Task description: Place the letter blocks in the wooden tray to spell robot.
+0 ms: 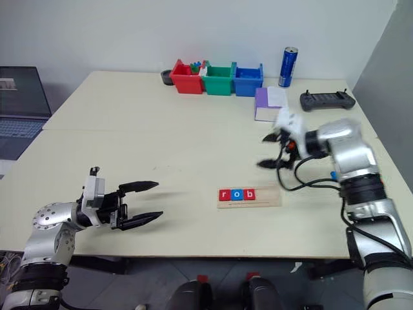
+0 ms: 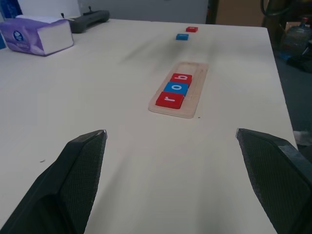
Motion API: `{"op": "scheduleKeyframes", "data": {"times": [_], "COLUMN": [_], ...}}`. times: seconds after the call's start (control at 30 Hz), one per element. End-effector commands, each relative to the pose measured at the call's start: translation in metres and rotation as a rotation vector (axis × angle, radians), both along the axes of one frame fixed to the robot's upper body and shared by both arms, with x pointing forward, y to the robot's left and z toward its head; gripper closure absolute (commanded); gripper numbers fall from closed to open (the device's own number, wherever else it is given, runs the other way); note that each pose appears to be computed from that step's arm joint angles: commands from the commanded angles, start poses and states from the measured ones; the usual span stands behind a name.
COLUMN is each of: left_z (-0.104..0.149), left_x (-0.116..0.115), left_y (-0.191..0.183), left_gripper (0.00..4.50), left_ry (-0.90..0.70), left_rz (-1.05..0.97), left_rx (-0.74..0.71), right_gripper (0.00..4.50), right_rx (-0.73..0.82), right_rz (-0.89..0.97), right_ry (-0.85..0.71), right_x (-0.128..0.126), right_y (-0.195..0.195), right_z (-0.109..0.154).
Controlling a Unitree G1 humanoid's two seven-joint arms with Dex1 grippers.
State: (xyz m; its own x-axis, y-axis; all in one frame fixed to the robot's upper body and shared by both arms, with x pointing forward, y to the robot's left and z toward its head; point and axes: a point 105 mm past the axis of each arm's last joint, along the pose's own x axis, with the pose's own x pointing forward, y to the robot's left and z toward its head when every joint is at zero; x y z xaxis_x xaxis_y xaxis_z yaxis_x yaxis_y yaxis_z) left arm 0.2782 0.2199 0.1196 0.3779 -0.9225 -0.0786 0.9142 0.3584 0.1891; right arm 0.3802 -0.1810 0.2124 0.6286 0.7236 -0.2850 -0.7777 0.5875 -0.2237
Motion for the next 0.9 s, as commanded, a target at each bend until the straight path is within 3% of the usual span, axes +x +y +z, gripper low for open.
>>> {"op": "scheduleKeyframes", "data": {"times": [0.03,0.13,0.3,0.6,0.9], "left_z": [0.011,0.01,0.013,0.013,0.014], "left_x": [-0.002,0.0,0.006,0.008,0.007], "left_y": [0.0,-0.002,-0.005,-0.005,-0.005], "left_gripper": [0.0,0.0,0.0,0.0,0.0], "left_ry": [-0.044,-0.041,-0.047,-0.045,-0.042], "left_rz": [-0.002,-0.004,-0.021,-0.037,-0.039], "left_rx": [-0.009,-0.014,-0.013,-0.01,-0.012], "right_gripper": [0.02,0.02,0.02,0.02,0.02], "right_rx": [0.101,0.09,0.139,0.116,0.114], "right_rz": [-0.408,-0.708,-0.986,-1.076,-1.046], "right_ry": [-0.009,0.013,-0.015,0.019,0.031], "right_x": [0.001,-0.019,-0.029,-0.048,-0.046], "right_y": [-0.066,-0.115,-0.167,-0.212,-0.214], "right_z": [-0.016,-0.051,-0.055,-0.065,-0.068]}}
